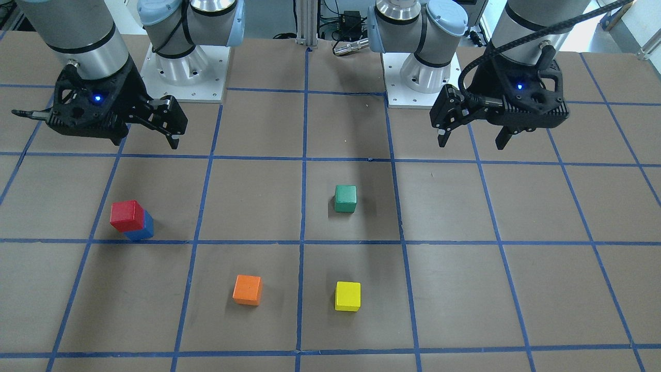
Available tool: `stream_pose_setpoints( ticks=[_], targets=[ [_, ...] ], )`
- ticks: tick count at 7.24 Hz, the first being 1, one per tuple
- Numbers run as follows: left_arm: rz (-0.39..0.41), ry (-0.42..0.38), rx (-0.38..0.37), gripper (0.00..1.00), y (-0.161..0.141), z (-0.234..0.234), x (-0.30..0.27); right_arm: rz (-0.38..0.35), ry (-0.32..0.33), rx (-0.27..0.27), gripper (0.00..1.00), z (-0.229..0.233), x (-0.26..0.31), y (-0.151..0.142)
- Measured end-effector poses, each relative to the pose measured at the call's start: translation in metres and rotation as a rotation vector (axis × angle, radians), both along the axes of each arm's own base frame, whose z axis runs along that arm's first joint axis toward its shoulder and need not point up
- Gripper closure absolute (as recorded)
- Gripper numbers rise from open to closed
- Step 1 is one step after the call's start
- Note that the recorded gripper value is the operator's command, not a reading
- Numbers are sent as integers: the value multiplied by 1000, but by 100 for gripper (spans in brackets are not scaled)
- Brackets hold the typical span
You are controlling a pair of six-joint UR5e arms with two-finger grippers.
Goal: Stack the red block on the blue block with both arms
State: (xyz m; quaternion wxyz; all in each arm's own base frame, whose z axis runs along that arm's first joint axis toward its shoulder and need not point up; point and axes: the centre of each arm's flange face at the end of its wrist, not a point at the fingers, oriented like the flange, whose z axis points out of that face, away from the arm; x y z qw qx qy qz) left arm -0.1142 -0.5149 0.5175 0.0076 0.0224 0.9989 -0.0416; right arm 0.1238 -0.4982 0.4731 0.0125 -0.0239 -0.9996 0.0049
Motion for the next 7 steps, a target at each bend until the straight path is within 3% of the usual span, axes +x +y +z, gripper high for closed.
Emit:
stream_pose_setpoints(
  ticks=[7],
  targets=[
    [6,-2,29,0,2,4,1,3,-3,25,0,6,0,12]
  ],
)
